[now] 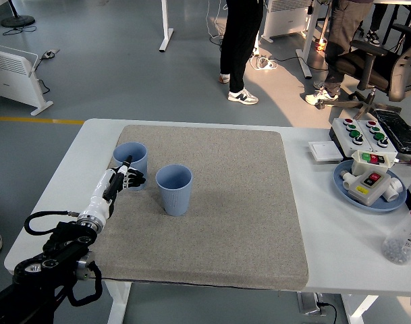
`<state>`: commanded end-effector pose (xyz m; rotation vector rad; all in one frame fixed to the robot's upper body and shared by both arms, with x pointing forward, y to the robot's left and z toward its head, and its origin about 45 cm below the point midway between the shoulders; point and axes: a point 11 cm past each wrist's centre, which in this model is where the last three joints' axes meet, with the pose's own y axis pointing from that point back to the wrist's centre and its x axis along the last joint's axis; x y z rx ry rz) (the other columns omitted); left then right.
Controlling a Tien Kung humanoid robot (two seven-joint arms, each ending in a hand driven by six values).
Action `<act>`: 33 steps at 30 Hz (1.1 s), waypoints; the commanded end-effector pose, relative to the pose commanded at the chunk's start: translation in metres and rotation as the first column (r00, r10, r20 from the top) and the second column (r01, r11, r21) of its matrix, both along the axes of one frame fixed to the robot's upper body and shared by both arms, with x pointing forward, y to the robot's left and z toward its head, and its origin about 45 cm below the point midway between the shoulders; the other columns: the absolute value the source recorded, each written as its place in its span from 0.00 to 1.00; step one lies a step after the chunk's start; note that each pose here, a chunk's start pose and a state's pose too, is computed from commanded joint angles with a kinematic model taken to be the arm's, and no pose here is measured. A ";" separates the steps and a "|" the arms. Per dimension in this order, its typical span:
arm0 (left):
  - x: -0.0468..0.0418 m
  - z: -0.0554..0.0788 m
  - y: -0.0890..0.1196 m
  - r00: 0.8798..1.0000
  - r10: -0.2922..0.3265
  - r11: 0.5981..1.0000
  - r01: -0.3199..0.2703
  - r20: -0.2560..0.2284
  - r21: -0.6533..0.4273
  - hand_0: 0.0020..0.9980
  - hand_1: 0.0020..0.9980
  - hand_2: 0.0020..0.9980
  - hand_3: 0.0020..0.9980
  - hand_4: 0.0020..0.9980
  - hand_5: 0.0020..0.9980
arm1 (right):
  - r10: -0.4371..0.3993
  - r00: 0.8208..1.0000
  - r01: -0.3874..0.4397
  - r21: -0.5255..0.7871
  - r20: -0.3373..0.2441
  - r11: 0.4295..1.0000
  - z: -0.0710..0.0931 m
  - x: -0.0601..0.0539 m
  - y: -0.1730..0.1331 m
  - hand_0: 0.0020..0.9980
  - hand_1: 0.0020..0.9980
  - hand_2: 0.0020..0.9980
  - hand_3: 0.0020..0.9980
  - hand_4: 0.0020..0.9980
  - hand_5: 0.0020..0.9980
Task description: Push cup pick cup insert cup
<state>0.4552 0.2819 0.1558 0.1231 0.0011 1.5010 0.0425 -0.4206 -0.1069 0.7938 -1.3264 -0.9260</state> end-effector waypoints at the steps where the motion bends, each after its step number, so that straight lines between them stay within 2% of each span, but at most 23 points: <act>1: -0.0016 0.001 0.004 1.000 -0.001 1.000 0.001 0.005 0.008 0.63 0.55 0.45 0.39 0.57 1.00 | -0.001 1.000 0.001 -0.001 0.001 1.000 0.000 0.000 0.000 0.53 0.51 0.55 0.55 0.10 0.82; 6: -0.0072 0.006 0.007 0.999 -0.016 1.000 0.015 0.027 0.024 0.62 0.54 0.45 0.39 0.57 1.00 | -0.010 1.000 0.010 -0.002 0.003 1.000 0.000 -0.002 -0.001 0.53 0.51 0.55 0.55 0.10 0.82; 11: -0.0131 0.024 0.007 0.996 -0.037 0.998 0.033 0.086 0.046 0.59 0.53 0.45 0.39 0.56 1.00 | -0.010 1.000 0.010 -0.005 -0.003 1.000 0.000 -0.005 -0.003 0.53 0.51 0.55 0.55 0.10 0.82; 13: -0.0154 0.037 0.008 0.991 -0.048 0.997 0.041 0.125 0.061 0.59 0.53 0.45 0.39 0.56 1.00 | -0.012 1.000 0.012 -0.006 -0.006 1.000 0.000 -0.006 -0.004 0.53 0.51 0.55 0.55 0.10 0.82; 14: -0.0168 0.047 0.011 0.987 -0.053 0.996 0.041 0.151 0.079 0.50 0.52 0.45 0.39 0.64 1.00 | -0.015 1.000 0.015 -0.007 -0.006 1.000 0.001 -0.007 -0.004 0.53 0.51 0.55 0.55 0.10 0.82; 17: -0.0177 0.070 0.010 0.974 -0.074 0.992 0.051 0.214 0.111 0.50 0.52 0.45 0.39 0.64 1.00 | -0.019 1.000 0.019 -0.009 -0.008 1.000 0.001 -0.009 -0.005 0.53 0.51 0.55 0.55 0.10 0.82; 19: -0.0169 0.096 0.009 0.956 -0.089 0.987 0.047 0.279 0.153 0.50 0.52 0.45 0.39 0.64 1.00 | -0.021 1.000 0.021 -0.011 -0.010 1.000 0.001 -0.011 -0.006 0.53 0.51 0.55 0.55 0.10 0.82; 20: -0.0166 0.105 0.007 0.949 -0.097 0.985 0.049 0.299 0.164 0.45 0.53 0.49 0.54 0.79 0.80 | -0.022 1.000 0.022 -0.012 -0.011 1.000 0.001 -0.011 -0.006 0.53 0.51 0.55 0.55 0.10 0.82; 22: -0.0135 0.129 0.003 0.933 -0.130 0.968 0.046 0.337 0.246 0.45 0.53 0.49 0.54 0.79 0.80 | -0.025 1.000 0.025 -0.012 -0.013 1.000 0.001 -0.013 -0.006 0.53 0.51 0.55 0.55 0.10 0.82; 24: -0.0108 0.140 -0.001 0.926 -0.173 0.943 0.057 0.336 0.328 0.45 0.53 0.49 0.54 0.79 0.80 | -0.027 1.000 0.027 -0.013 -0.014 1.000 0.001 -0.013 -0.006 0.53 0.51 0.55 0.55 0.10 0.82; 25: -0.0074 0.149 -0.005 0.921 -0.222 0.918 0.086 0.321 0.388 0.45 0.53 0.49 0.54 0.79 0.80 | -0.028 1.000 0.028 -0.013 -0.014 1.000 0.001 -0.013 -0.006 0.53 0.51 0.55 0.55 0.10 0.82; 26: -0.0028 0.159 -0.010 0.916 -0.269 0.887 0.115 0.299 0.447 0.75 0.79 0.82 0.87 0.93 0.62 | -0.029 0.999 0.029 -0.013 -0.013 0.999 0.001 -0.013 -0.006 0.53 0.51 0.55 0.55 0.10 0.82; 28: 0.0022 0.166 -0.019 0.901 -0.356 0.814 0.169 0.247 0.556 0.75 0.79 0.82 0.87 0.93 0.62 | -0.031 0.999 0.031 -0.013 -0.012 0.999 0.001 -0.013 -0.006 0.53 0.51 0.55 0.55 0.10 0.82; 30: 0.0089 0.173 -0.031 0.882 -0.438 0.713 0.224 0.172 0.664 0.75 0.79 0.82 0.87 0.93 0.62 | -0.033 0.999 0.033 -0.014 -0.009 0.999 0.001 -0.012 -0.006 0.53 0.51 0.55 0.55 0.10 0.82; 31: 0.0105 0.177 -0.037 0.868 -0.475 0.665 0.249 0.142 0.705 0.75 0.79 0.82 0.87 0.93 0.62 | -0.034 0.999 0.033 -0.014 -0.008 0.999 0.001 -0.011 -0.006 0.53 0.51 0.55 0.55 0.10 0.82; 32: 0.0131 0.177 -0.041 0.858 -0.505 0.599 0.273 0.091 0.752 0.88 0.92 0.97 0.95 0.96 0.55 | -0.035 0.999 0.035 -0.014 -0.006 0.999 0.001 -0.011 -0.006 0.53 0.51 0.55 0.55 0.10 0.82; 33: 0.0159 0.177 -0.048 0.844 -0.535 0.523 0.299 0.034 0.798 0.88 0.92 0.97 0.95 0.96 0.55 | -0.037 0.999 0.037 -0.014 -0.003 0.999 0.001 -0.010 -0.006 0.53 0.51 0.55 0.55 0.10 0.82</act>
